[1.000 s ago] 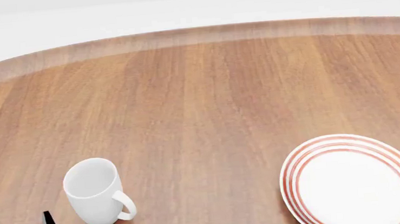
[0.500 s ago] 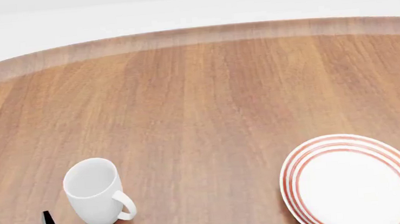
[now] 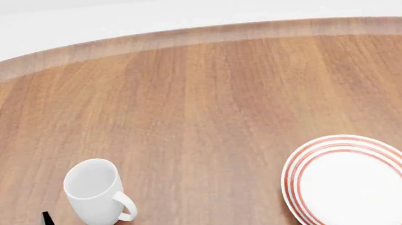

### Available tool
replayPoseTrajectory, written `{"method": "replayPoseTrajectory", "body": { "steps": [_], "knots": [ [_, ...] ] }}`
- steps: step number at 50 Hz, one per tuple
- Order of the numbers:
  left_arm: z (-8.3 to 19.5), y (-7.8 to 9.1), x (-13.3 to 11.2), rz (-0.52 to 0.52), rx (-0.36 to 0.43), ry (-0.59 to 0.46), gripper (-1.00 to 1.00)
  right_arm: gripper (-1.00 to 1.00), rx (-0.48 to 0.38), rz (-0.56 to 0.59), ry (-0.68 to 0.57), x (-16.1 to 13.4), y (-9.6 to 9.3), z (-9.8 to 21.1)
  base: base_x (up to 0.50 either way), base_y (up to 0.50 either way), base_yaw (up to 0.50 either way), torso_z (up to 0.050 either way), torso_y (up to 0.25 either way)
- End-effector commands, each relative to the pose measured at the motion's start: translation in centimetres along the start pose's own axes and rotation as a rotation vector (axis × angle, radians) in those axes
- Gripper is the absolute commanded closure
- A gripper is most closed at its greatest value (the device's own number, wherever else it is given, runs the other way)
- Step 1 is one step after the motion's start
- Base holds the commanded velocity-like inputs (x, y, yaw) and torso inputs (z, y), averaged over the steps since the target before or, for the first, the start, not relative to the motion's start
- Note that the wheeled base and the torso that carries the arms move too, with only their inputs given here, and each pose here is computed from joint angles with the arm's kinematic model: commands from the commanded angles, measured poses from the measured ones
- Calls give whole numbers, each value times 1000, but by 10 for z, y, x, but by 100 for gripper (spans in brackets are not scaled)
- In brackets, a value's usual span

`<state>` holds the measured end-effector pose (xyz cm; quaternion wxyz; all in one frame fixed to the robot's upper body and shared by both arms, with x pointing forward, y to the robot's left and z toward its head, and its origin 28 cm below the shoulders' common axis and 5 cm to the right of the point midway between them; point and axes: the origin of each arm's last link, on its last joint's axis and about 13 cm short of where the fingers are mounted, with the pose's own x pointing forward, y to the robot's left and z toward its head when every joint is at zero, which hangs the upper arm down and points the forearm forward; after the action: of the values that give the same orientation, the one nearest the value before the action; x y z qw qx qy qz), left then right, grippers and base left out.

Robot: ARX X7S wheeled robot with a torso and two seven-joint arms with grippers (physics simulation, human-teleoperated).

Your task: Pick up the red mug and put it on the plate

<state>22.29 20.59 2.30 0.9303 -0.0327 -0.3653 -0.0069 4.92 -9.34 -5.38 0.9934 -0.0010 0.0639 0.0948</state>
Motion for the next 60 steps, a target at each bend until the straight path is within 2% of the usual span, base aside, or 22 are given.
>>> {"method": "replayPoseTrajectory", "body": {
  "steps": [1, 15, 16, 41, 45, 54, 60],
  "knots": [
    [0, 0, 0, 1, -1, -2, -100, -100, 0, 1, 4, 1, 1, 1, 0, 0, 0, 0, 0],
    [0, 0, 0, 2, -2, -3, -100, -100, 2, -7, 4, 1, 0, 0, 0, 0, 0, 0, 0],
    [0, 0, 0, 1, -2, -3, -100, 100, -1, -9, 5, 1, 0, -1, 0, 0, 0, 0, 0],
    [1, 0, 1, 3, -3, -9, -100, 100, -13, -15, 1, 0, -3, 5, 0, 0, 0, 0, 0],
    [1, 0, 1, 4, -3, -9, -100, 100, -6, -4, -41, -4, 0, 21, 0, 0, 0, 0, 0],
    [2, 0, 2, 4, -5, -13, -100, 100, -41, 18, -189, -3, 8, 82, 0, 0, 0, 0, 0],
    [2, 0, 2, 7, -7, -16, -100, 100, -54, -27, -235, 1, 8, 109, 0, 0, 0, 0, 0]
  ]
}}
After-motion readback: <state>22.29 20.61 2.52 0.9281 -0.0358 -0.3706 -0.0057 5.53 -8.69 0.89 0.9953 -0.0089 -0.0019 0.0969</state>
